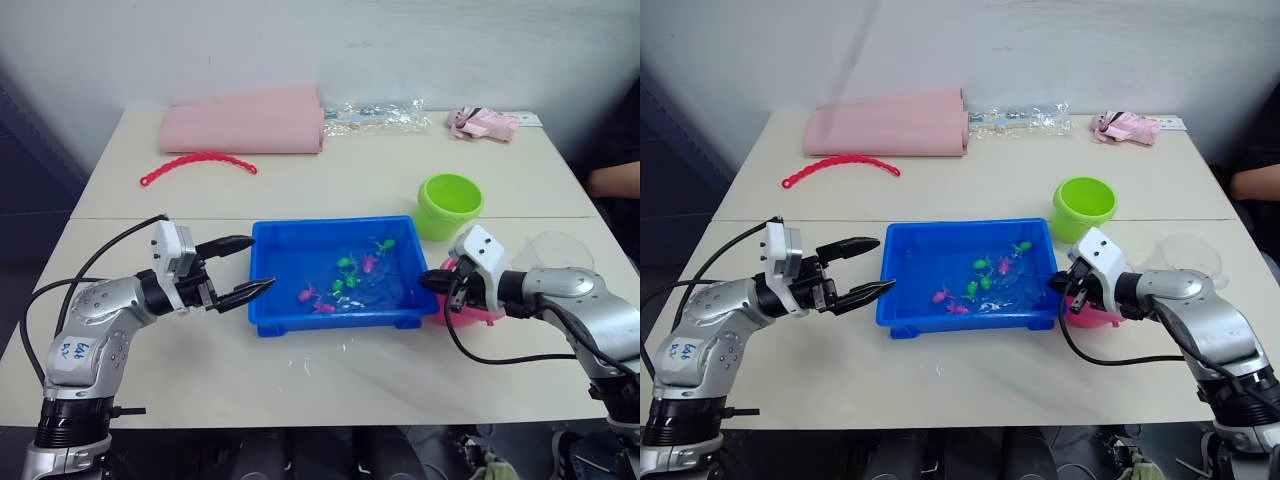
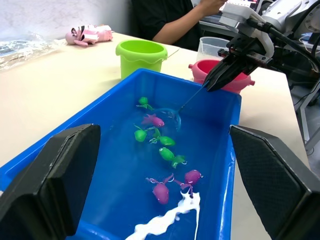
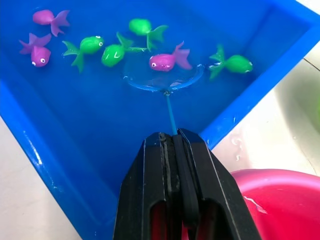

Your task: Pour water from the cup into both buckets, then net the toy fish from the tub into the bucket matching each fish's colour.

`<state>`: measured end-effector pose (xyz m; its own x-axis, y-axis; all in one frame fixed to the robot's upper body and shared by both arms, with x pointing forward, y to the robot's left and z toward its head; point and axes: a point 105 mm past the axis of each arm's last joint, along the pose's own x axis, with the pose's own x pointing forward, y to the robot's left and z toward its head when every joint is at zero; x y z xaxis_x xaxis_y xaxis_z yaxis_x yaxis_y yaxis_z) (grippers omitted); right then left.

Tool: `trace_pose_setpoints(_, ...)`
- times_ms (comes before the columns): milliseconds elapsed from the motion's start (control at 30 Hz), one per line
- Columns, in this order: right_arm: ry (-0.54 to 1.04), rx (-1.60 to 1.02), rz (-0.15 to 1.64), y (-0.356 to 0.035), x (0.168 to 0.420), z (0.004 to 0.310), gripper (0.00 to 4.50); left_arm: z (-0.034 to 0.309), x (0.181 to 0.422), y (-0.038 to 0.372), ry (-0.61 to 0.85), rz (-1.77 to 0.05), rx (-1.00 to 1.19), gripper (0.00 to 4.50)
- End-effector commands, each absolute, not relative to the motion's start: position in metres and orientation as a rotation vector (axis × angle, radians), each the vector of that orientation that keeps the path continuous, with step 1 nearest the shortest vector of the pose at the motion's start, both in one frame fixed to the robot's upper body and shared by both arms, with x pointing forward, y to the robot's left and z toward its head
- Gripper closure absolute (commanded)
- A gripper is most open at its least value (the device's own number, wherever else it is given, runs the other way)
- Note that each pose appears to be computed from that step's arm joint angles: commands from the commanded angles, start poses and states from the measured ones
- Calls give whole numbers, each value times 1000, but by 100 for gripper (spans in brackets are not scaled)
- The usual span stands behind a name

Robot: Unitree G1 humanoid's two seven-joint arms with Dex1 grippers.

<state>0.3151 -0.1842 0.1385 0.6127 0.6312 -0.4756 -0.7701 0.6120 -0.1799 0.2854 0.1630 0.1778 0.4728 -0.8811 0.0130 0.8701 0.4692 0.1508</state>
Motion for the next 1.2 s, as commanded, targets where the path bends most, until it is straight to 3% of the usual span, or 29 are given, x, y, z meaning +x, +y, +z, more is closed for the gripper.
trace_pose_setpoints(33, 363, -403, 843, -184, 312, 142, 450, 184, 285, 163, -123, -1085, 142, 5)
trace_pose_setpoints(400, 329, -400, 826, -193, 303, 136, 450, 184, 286, 162, -127, -1091, 144, 5)
trace_pose_setpoints(900, 181, -393, 760, -189, 322, 135, 450, 188, 291, 162, -131, -1111, 156, 5)
trace_pose_setpoints(1200, 102, -338, 783, -191, 304, 147, 450, 189, 289, 165, -127, -1117, 159, 5)
